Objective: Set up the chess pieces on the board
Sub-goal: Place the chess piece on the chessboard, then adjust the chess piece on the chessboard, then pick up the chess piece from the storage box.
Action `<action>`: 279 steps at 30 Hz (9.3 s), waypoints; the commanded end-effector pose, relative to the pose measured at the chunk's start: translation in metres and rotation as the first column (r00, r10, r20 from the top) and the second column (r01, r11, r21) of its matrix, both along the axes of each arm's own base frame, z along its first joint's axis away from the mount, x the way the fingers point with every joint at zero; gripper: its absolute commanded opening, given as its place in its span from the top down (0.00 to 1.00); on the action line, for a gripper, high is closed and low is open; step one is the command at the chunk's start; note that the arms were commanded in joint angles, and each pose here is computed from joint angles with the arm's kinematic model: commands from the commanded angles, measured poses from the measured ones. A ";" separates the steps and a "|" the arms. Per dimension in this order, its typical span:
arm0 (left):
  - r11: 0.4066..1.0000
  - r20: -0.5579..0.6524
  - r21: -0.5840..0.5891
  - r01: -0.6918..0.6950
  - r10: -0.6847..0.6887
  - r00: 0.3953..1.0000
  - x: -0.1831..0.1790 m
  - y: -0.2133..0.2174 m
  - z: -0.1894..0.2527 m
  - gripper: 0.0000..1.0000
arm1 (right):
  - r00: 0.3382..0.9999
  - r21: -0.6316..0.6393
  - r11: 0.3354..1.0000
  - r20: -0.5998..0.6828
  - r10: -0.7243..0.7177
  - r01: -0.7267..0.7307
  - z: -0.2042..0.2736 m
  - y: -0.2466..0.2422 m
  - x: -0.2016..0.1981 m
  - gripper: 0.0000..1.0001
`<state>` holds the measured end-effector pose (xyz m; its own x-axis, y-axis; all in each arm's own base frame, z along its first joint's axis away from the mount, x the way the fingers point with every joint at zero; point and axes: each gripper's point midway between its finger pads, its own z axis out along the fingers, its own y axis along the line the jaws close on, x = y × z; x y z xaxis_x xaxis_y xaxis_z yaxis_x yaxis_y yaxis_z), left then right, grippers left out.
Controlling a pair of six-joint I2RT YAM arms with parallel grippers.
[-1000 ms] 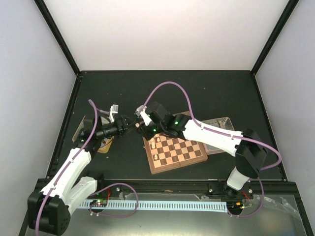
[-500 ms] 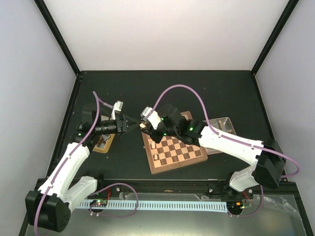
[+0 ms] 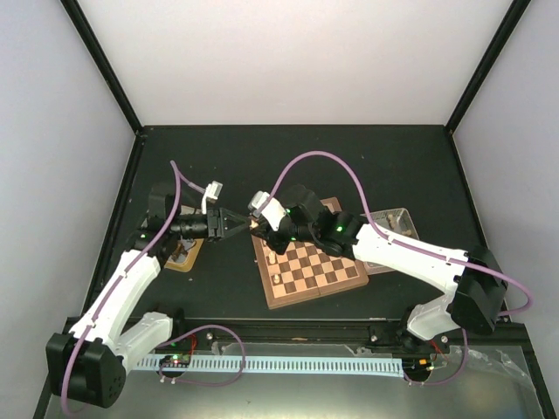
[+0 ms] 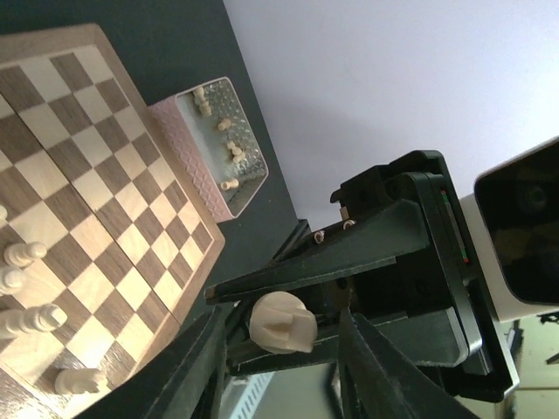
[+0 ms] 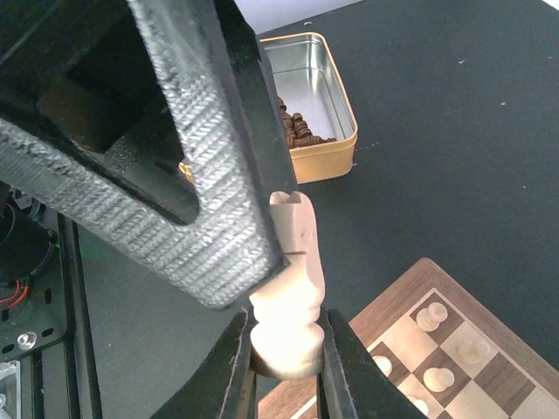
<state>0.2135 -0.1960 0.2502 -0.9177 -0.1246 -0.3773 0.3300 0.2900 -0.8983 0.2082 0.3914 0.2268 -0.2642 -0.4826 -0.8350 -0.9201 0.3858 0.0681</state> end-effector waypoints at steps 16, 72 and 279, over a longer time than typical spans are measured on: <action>1.000 0.048 -0.007 0.017 -0.017 0.999 0.007 -0.003 0.010 0.92 | 0.999 0.006 1.000 -0.023 0.024 -0.024 0.002 0.005 -0.003 0.97; 0.395 0.303 0.836 -0.382 0.248 0.920 0.101 -0.032 -0.175 0.87 | 0.532 0.006 0.549 -0.256 -0.807 0.836 -0.029 -0.174 0.079 0.42; 0.718 0.416 0.337 -0.610 0.468 0.780 0.034 0.072 -0.024 0.37 | 0.011 -0.490 0.127 -0.232 -0.973 0.862 -0.201 -0.389 0.139 0.67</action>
